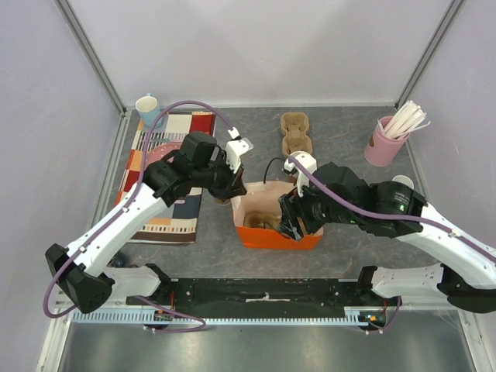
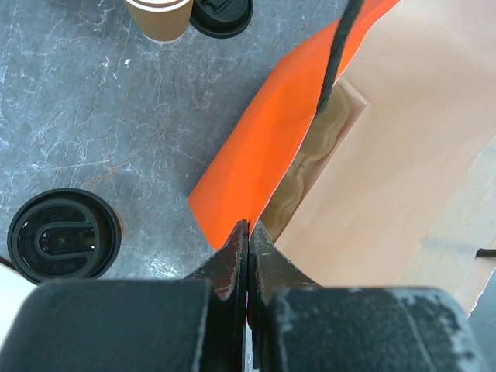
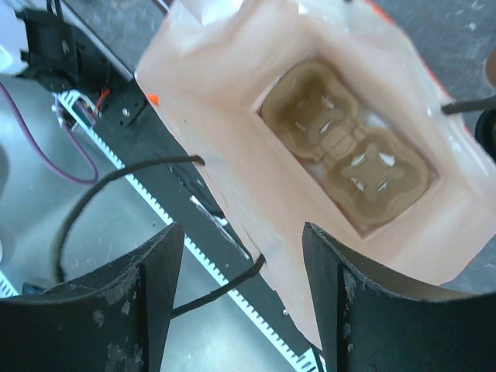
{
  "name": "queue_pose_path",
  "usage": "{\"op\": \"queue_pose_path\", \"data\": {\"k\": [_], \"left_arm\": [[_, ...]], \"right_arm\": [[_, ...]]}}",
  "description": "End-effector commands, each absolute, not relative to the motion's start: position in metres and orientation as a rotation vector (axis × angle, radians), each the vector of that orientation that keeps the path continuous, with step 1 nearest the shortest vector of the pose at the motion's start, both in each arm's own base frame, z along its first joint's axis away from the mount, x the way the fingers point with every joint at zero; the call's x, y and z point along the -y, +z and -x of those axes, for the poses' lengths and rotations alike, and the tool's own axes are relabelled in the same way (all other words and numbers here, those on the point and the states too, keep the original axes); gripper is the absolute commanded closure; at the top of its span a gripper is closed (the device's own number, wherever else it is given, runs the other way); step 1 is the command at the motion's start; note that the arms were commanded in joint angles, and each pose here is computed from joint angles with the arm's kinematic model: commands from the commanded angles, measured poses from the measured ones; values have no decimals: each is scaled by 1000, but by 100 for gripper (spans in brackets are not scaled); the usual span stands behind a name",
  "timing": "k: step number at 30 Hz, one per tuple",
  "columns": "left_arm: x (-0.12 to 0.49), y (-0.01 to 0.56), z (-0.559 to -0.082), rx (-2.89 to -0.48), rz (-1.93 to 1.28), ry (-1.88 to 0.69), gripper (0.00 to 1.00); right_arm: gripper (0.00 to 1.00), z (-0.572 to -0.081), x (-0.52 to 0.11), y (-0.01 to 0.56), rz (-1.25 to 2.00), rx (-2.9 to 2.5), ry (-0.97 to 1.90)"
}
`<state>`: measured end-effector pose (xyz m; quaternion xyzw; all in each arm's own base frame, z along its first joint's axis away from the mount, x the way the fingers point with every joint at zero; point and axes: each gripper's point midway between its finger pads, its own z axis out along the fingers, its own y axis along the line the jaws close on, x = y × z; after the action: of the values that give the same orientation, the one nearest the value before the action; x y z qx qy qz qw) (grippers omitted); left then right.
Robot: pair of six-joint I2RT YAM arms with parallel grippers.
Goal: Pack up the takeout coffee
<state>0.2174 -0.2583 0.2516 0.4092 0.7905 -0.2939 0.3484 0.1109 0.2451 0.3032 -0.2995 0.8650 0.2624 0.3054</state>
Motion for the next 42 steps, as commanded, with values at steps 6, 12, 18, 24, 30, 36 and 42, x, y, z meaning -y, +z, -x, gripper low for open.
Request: {"op": "queue_pose_path", "data": {"k": [6, 12, 18, 24, 30, 36, 42], "left_arm": [[269, 281, -230, -1907, -1150, -744, 62], [272, 306, -221, -1824, -1169, -790, 32], [261, 341, -233, -1796, -1096, -715, 23], [203, 381, -287, -1890, -850, -750, 29], [175, 339, -298, -1859, -1121, -813, 42], [169, 271, -293, -1851, -1370, -764, 48], [173, 222, -296, -1802, -1541, -666, 50]], "right_arm": [[25, -145, -250, 349, 625, -2135, 653], [23, -148, -246, 361, 600, -2104, 659], [21, -153, -247, 378, 592, -2064, 671], [14, -194, -256, 433, 531, -1965, 697], [13, -238, -260, 495, 469, -1837, 786], [13, -251, -250, 477, 409, -1882, 735], [13, -243, -230, 464, 309, -1903, 712]]}}
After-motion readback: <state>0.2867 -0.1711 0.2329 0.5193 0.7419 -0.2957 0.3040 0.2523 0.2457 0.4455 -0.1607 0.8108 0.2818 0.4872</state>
